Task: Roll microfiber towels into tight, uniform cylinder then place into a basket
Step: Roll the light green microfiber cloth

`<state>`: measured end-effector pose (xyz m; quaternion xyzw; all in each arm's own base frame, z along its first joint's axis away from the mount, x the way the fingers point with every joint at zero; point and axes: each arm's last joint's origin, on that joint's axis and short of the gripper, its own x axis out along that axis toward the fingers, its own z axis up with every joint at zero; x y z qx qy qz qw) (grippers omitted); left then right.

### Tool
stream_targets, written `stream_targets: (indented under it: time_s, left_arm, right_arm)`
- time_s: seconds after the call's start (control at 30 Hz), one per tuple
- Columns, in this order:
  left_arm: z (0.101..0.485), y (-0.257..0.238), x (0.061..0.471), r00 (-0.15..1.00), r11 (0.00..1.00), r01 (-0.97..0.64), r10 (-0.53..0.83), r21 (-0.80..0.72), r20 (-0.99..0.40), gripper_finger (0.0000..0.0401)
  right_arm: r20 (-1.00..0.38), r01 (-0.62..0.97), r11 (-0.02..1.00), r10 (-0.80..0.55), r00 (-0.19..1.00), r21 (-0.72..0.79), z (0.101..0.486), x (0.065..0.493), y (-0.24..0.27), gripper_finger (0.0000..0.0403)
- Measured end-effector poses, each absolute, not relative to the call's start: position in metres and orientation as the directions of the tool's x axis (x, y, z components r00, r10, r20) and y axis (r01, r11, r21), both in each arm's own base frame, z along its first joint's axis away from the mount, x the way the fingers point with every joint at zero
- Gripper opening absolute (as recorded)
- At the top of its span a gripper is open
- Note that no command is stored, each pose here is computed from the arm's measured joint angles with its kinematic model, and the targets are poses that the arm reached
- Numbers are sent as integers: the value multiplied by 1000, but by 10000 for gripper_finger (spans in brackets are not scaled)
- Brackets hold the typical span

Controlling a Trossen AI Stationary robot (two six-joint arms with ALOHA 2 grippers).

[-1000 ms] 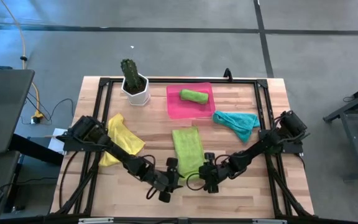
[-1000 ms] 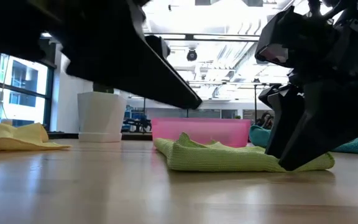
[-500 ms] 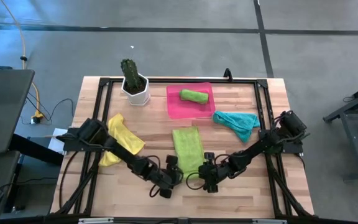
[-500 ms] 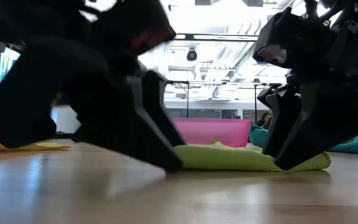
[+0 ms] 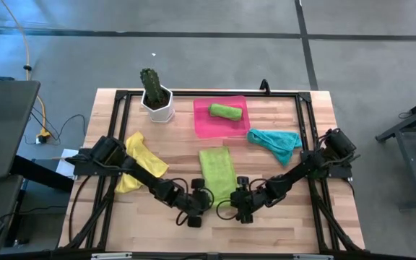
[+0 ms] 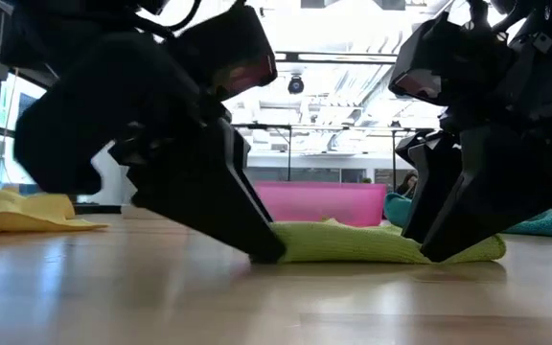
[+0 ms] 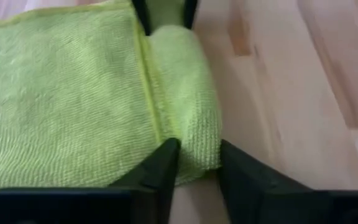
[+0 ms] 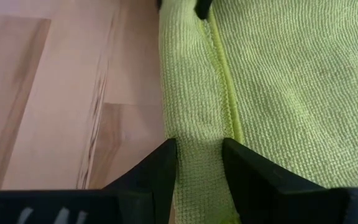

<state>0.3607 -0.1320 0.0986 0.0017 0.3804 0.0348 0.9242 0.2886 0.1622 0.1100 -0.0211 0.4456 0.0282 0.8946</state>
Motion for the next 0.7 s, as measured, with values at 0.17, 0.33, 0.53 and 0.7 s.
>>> stream_targets:
  time_s: [0.17, 0.33, 0.53, 0.7]
  left_arm:
    - [99, -132, 361, 707, 992, -126, 70, -29, -704, 12]
    - [98, -132, 361, 705, 984, -163, 67, -69, -706, 16]
    - [98, -132, 360, 699, 985, -162, 67, -67, -712, 5]
    - [98, -131, 360, 697, 984, -162, 66, -68, -714, 9]
  right_arm:
    - [-794, -65, 998, 26, 607, -17, 112, 288, 162, 128]
    - [-782, -93, 995, 28, 623, -38, 129, 284, 159, 128]
    - [-763, -87, 995, 23, 645, -44, 159, 274, 153, 128]
    - [-773, -216, 970, 48, 632, -116, 153, 270, 164, 128]
